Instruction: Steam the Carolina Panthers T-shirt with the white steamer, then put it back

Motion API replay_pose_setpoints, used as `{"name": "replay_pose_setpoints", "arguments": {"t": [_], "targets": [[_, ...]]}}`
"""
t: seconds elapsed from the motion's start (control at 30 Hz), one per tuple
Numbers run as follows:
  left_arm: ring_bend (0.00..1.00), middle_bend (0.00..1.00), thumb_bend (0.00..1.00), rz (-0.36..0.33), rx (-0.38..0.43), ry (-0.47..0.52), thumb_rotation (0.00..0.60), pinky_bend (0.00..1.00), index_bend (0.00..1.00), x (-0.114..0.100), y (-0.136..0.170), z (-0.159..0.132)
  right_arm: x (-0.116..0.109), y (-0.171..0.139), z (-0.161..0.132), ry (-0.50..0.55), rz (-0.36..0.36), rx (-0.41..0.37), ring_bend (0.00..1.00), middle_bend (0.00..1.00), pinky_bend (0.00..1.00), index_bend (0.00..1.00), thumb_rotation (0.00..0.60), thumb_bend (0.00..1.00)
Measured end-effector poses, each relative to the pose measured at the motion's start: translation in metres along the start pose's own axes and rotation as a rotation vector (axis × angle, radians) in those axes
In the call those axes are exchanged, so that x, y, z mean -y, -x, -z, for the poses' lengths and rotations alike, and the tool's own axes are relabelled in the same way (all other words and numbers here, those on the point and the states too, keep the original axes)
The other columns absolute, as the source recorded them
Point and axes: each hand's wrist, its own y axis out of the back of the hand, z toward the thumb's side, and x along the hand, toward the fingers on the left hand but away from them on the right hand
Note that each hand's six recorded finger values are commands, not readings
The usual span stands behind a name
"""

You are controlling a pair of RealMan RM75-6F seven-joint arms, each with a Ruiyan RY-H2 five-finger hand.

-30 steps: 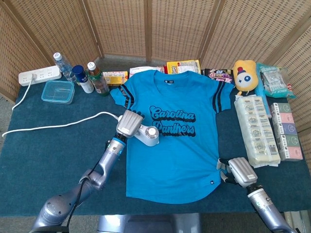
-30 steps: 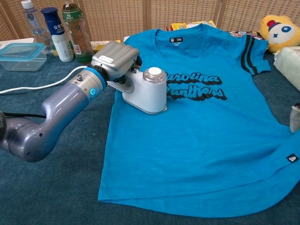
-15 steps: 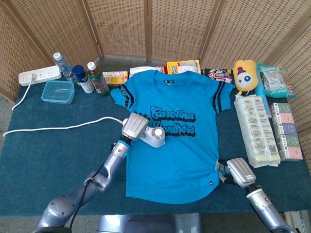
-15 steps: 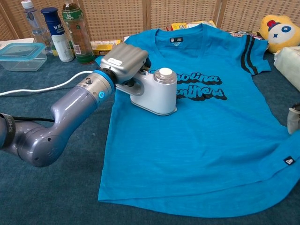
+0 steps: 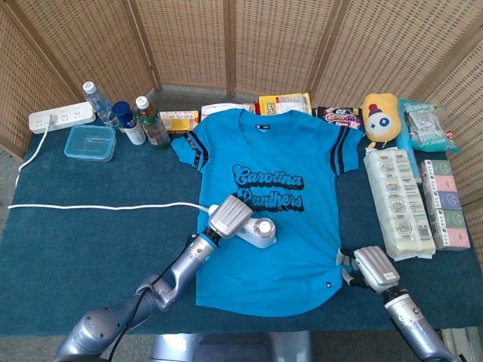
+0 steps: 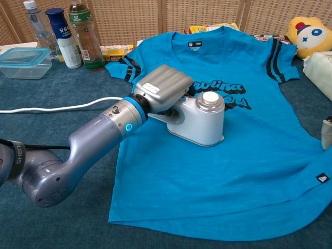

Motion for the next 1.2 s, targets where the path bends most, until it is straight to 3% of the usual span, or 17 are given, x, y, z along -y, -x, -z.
{"name": "replay_pose_setpoints", "arguments": {"t": [0.4,0.63,0.97,1.2], "targets": [[0.64,0.71,0.5,-0.004,0.115,0.027,0.6,0.61,0.66,0.001,0.025,-0.021,0.001,0.0,-0.004,-0.002,-0.001,-0.005,0.66,0.64,0.73,0.74,0.6,0.52],[0.64,0.71,0.5,-0.009,0.154,0.039,0.6,0.61,0.66,-0.002,0.053,-0.01,0.003,0.001,-0.008,-0.006,-0.007,-0.012,0.66,0.64,0.73,0.74,0.6,0.52],[0.64,0.71,0.5,-0.043,0.096,0.061,0.6,0.61,0.66,-0.02,0.083,0.033,0.005,0.002,-0.014,-0.015,-0.011,-0.021,0.66,0.64,0.73,0.74,0.6,0.52],[0.64,0.71,0.5,-0.083,-0.032,0.094,0.6,0.61,0.66,-0.036,0.097,0.078,0.004,0.002,-0.018,-0.021,-0.008,-0.024,0.66,0.64,0.73,0.74,0.6,0.52]]}}
